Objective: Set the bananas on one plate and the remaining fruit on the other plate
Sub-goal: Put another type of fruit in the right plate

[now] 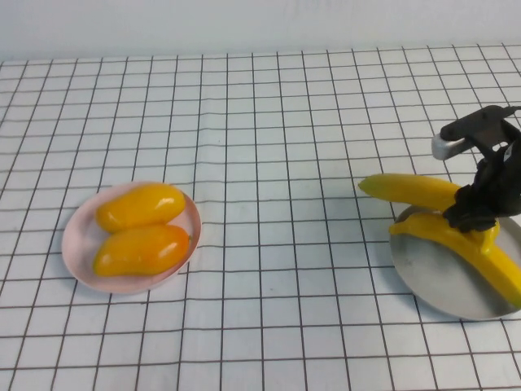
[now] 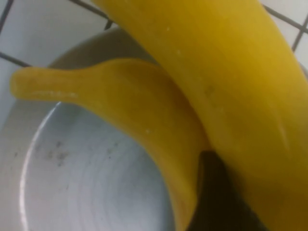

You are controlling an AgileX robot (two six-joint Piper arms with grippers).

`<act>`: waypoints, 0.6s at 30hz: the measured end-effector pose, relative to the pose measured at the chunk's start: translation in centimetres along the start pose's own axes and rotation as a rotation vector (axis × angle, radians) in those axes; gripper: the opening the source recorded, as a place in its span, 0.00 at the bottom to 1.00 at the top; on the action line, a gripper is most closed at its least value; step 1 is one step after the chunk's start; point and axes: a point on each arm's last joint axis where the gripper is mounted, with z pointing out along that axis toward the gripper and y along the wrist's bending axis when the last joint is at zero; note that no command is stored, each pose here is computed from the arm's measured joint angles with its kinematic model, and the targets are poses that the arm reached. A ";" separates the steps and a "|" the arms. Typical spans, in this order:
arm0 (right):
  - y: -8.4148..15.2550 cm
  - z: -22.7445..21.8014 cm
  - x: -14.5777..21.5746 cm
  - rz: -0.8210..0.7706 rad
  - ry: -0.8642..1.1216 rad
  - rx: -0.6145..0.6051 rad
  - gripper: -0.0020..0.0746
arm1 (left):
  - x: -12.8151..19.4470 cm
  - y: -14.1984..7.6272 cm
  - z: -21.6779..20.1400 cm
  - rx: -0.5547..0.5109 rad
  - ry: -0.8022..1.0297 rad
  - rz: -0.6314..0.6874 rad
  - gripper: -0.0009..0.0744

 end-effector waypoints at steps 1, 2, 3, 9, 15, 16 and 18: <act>0.0 0.0 0.1 0.023 -0.003 0.001 0.44 | 0.0 0.0 0.0 0.000 0.000 0.000 0.01; 0.0 -0.1 0.1 0.035 -0.006 0.010 0.44 | 0.0 0.0 0.0 0.000 0.000 0.000 0.01; 0.0 -0.2 0.2 0.045 -0.006 0.013 0.44 | 0.0 0.0 0.0 0.000 0.000 0.000 0.01; -0.5 -3.7 1.2 0.022 0.000 0.080 0.44 | 0.0 0.0 0.0 0.000 0.000 0.000 0.01; -1.8 -5.3 1.9 0.055 -0.013 0.125 0.44 | 0.0 0.0 0.0 0.000 0.000 0.000 0.01; -1.8 -5.1 2.0 0.054 -0.006 0.123 0.44 | 0.0 0.0 0.0 0.000 0.000 0.000 0.01; -1.7 -4.5 2.3 0.050 0.014 0.120 0.44 | 0.0 0.0 0.0 0.000 0.000 0.000 0.01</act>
